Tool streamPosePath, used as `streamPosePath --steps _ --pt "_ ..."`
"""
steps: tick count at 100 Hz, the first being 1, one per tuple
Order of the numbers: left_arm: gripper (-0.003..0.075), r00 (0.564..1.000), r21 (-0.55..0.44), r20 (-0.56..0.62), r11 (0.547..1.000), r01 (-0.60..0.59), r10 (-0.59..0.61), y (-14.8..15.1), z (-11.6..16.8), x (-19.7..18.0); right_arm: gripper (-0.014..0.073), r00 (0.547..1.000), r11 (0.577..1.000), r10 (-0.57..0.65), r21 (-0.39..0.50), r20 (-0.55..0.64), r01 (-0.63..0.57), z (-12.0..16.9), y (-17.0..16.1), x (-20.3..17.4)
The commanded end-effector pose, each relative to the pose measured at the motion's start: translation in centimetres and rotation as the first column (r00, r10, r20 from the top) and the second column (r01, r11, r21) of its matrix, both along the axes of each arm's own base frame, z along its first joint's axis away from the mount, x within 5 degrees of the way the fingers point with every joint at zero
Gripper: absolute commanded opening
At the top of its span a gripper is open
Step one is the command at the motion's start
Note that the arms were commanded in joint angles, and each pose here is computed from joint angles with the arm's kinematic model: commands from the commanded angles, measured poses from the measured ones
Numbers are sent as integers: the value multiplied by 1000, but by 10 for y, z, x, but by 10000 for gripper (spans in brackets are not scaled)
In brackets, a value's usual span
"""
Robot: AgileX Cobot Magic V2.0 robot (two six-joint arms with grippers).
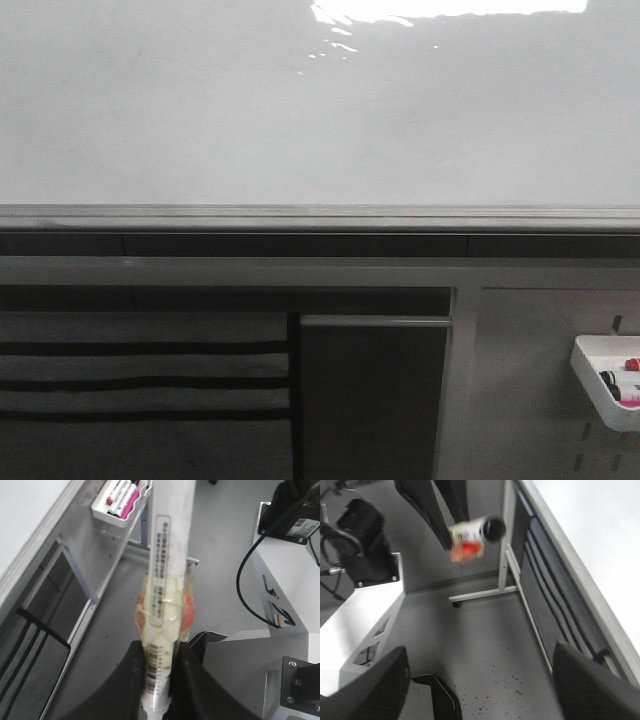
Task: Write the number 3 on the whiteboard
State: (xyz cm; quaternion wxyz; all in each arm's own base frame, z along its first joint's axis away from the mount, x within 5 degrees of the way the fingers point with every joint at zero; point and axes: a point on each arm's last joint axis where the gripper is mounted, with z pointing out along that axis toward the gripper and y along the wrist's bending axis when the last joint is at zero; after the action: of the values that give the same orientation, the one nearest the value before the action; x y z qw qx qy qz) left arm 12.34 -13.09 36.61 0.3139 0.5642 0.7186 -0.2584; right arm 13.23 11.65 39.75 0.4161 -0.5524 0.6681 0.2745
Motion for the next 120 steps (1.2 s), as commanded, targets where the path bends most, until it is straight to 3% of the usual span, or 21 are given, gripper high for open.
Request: streamPosePath --steps 1,19,39,65,86,120 --pt "-12 999 -102 38 995 15 -12 -6 13 0 463 998 996 59 59 17 -60 14 13 4" --pt "-12 999 -68 25 997 44 -42 -12 5 9 455 991 991 134 24 0 -134 19 33 20" --pt "-13 992 7 82 995 97 -97 -19 1 14 455 989 985 142 -92 -48 -146 15 53 39" --pt "-12 984 44 110 990 136 -140 -33 9 22 455 980 977 179 -104 -90 -188 8 73 48" --pt "-12 986 102 98 987 124 -134 -41 7 29 454 982 982 150 -99 -117 -161 6 75 52" --pt "-12 987 102 93 987 122 -131 -41 7 30 454 990 988 94 -110 -105 -105 -1 79 65"
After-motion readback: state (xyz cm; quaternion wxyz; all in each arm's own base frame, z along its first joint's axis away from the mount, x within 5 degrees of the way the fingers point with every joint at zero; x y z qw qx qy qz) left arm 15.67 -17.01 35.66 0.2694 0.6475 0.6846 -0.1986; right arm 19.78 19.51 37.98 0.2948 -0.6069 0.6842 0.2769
